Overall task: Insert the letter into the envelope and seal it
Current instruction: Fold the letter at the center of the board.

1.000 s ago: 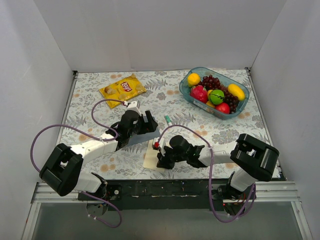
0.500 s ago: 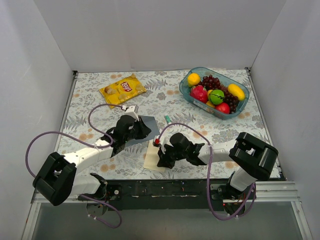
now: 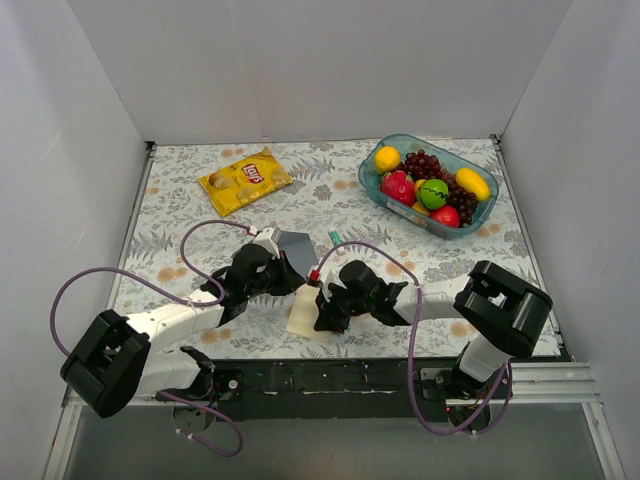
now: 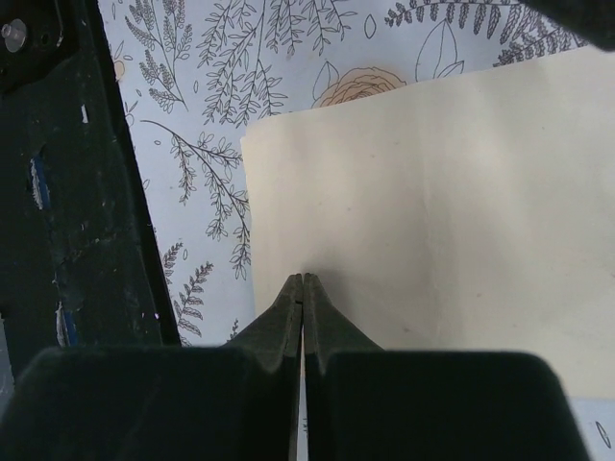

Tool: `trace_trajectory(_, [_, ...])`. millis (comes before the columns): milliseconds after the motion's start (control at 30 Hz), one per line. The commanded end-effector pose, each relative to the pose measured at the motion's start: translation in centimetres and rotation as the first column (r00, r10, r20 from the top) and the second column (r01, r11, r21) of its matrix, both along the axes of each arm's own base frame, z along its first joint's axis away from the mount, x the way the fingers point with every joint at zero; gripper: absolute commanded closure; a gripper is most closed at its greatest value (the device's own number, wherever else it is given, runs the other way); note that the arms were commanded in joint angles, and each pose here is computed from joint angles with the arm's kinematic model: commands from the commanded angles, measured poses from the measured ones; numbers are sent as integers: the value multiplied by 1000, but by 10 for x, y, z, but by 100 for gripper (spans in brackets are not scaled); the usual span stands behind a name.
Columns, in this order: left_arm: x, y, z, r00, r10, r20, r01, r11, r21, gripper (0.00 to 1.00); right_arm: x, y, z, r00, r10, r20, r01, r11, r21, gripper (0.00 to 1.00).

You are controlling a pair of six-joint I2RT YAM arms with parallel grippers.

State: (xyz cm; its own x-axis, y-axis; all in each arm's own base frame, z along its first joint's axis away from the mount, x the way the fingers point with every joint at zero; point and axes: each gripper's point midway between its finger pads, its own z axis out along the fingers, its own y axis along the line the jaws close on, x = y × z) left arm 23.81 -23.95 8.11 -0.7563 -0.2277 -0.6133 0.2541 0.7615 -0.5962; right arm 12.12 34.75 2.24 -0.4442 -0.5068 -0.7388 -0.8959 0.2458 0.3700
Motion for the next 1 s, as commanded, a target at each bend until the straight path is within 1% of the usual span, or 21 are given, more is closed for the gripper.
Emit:
trace_trajectory(0, [-8,-7,-2,999,-41,-10,41,999,-16,100,-1,-22,-27,998,-44,-51,37,991,-127,99])
trace_trajectory(433, [-33,-6,-38,991,-73,-110,75,997,11,100,1,-23,-26,997,-49,-65,40,991,-125,99])
trace_trajectory(567, [-39,-3,-53,986,-70,-151,77,996,40,100,0,-20,-23,996,-40,-76,31,993,-114,99])
trace_trajectory(733, [-42,1,-63,983,-56,-173,68,995,67,100,0,-18,-13,996,-22,-84,15,996,-87,99])
trace_trajectory(767, [-43,2,-66,982,-54,-180,68,995,72,100,0,-17,-6,997,-16,-81,11,998,-68,97])
trace_trajectory(800, [-43,2,-67,981,-55,-184,70,995,74,100,1,-18,-3,997,-17,-79,12,998,-58,91])
trace_trajectory(933, [-44,0,-71,979,-61,-195,78,994,82,100,11,-19,20,998,-48,-51,48,999,-6,83])
trace_trajectory(967, [-45,0,-72,978,-61,-201,80,993,87,100,20,-21,30,997,-73,-35,74,997,19,80])
